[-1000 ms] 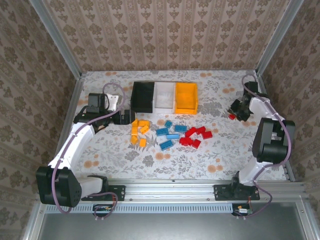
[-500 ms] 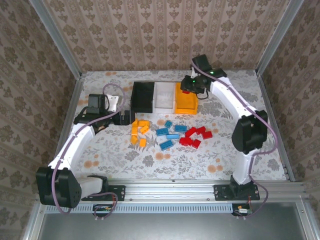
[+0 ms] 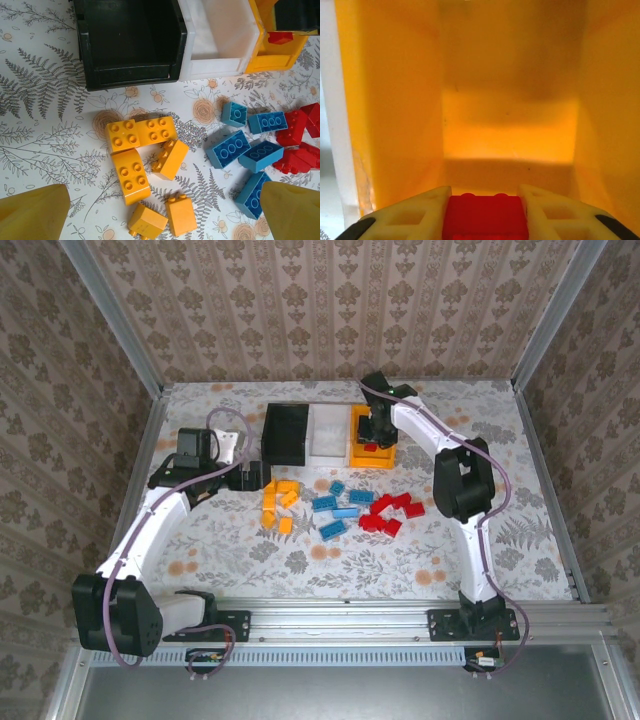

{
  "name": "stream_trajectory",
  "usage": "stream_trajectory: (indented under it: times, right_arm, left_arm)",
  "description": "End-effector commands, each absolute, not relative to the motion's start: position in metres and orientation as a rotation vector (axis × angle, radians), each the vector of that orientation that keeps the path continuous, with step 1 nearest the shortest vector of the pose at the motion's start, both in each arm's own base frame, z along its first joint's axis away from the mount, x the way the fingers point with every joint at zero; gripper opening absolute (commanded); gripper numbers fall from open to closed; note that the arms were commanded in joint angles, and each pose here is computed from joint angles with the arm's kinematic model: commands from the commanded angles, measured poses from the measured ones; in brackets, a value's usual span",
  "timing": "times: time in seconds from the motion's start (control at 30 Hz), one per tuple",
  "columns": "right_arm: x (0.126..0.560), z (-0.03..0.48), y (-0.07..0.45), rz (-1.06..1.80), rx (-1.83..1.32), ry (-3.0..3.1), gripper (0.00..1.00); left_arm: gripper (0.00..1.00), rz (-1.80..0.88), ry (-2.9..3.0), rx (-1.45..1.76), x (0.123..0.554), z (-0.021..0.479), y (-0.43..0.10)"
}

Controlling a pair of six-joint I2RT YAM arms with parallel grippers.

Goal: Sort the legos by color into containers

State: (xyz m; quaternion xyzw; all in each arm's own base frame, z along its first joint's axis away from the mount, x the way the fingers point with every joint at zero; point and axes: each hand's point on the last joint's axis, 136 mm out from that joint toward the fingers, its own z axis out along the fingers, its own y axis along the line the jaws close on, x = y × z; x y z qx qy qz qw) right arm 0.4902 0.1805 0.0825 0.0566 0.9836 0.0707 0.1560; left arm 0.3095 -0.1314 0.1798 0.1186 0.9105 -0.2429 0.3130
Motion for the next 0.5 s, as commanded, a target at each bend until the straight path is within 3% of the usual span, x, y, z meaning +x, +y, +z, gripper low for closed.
stream_trajectory:
  times: [0.0, 0.1, 0.3, 0.47]
  right_arm:
    - [0.495, 0.086, 0.177, 0.16, 0.146, 2.817, 0.46]
    - [0.497, 0.096, 0.178, 0.166, 0.142, 2.798, 0.57]
    - [0.492, 0.157, 0.173, 0.2, 0.136, 2.7, 0.64]
    - [0.458, 0.223, 0.154, 0.178, 0.072, 2.585, 0.67]
  left_arm:
    - [1.0, -0.637, 2.395, 0.34, 0.308, 0.178, -0.133]
    - [1.0, -0.638, 2.399, 0.34, 0.308, 0.177, -0.133]
    - [1.0, -0.636, 2.405, 0.34, 0.309, 0.176, -0.133]
    - [1.0, -0.64, 2.401, 0.341, 0.308, 0.178, -0.133]
